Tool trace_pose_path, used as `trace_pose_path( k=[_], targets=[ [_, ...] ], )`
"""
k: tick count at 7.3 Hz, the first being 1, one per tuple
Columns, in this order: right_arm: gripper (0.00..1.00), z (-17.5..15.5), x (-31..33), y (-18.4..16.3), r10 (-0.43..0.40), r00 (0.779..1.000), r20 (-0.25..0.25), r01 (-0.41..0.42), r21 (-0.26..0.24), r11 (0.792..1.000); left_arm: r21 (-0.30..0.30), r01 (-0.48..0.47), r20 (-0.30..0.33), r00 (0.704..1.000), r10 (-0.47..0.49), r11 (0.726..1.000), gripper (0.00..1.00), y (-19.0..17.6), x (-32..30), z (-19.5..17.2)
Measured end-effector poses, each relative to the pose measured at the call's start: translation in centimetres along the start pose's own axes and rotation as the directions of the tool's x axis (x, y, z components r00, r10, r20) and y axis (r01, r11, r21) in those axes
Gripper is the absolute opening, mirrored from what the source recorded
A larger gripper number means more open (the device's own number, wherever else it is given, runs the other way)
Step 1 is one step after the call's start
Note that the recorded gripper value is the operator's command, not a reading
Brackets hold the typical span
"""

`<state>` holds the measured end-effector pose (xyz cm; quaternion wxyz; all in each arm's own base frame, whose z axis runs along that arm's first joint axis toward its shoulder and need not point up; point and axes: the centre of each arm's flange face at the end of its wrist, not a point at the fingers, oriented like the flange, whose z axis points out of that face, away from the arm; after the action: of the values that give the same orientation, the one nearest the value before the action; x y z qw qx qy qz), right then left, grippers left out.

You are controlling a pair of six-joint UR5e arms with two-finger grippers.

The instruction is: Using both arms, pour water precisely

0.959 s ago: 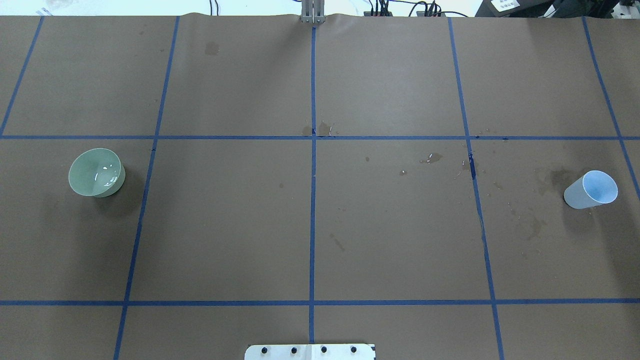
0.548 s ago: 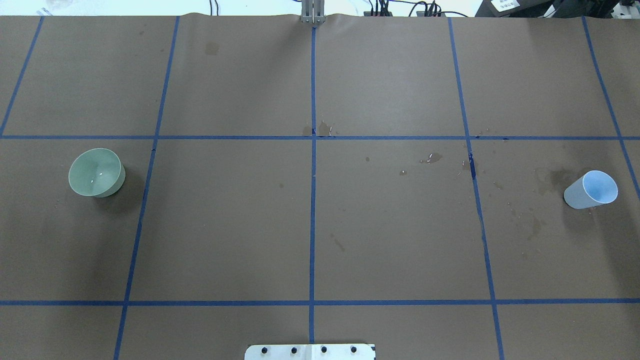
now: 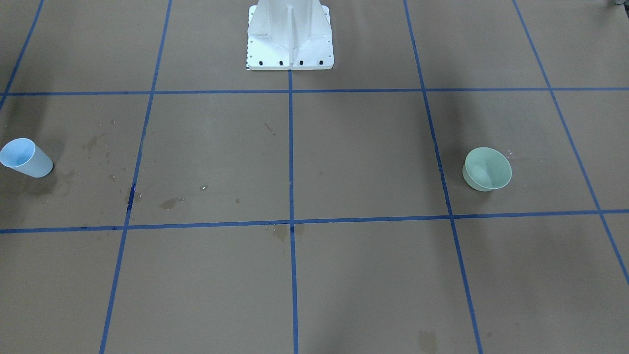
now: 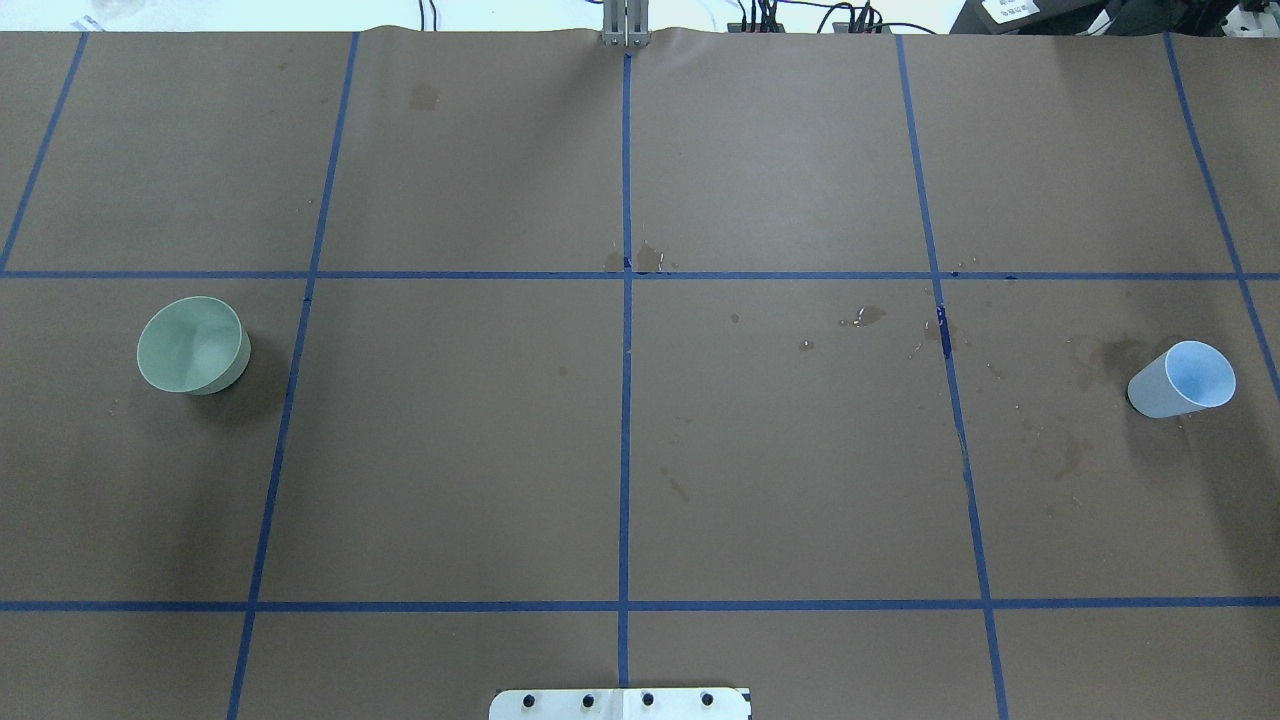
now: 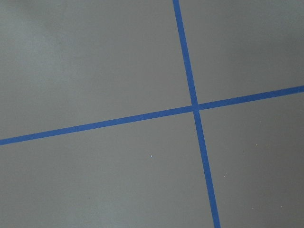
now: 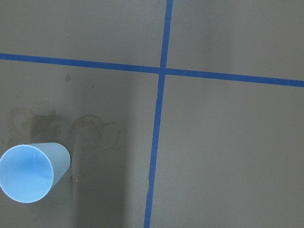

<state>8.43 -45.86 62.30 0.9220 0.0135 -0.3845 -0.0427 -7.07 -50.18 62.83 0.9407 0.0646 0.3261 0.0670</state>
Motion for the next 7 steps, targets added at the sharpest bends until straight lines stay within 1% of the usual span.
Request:
trace_pose_path(
  k=[7],
  targets=[
    [1.00,0.39,0.39,0.14,0.011,1.000,0.002,-0.011,-0.008,1.000,0.000,0.008,0.001,1.000,-0.008,1.000,1.00,0.46,-0.03,0.03]
  ],
)
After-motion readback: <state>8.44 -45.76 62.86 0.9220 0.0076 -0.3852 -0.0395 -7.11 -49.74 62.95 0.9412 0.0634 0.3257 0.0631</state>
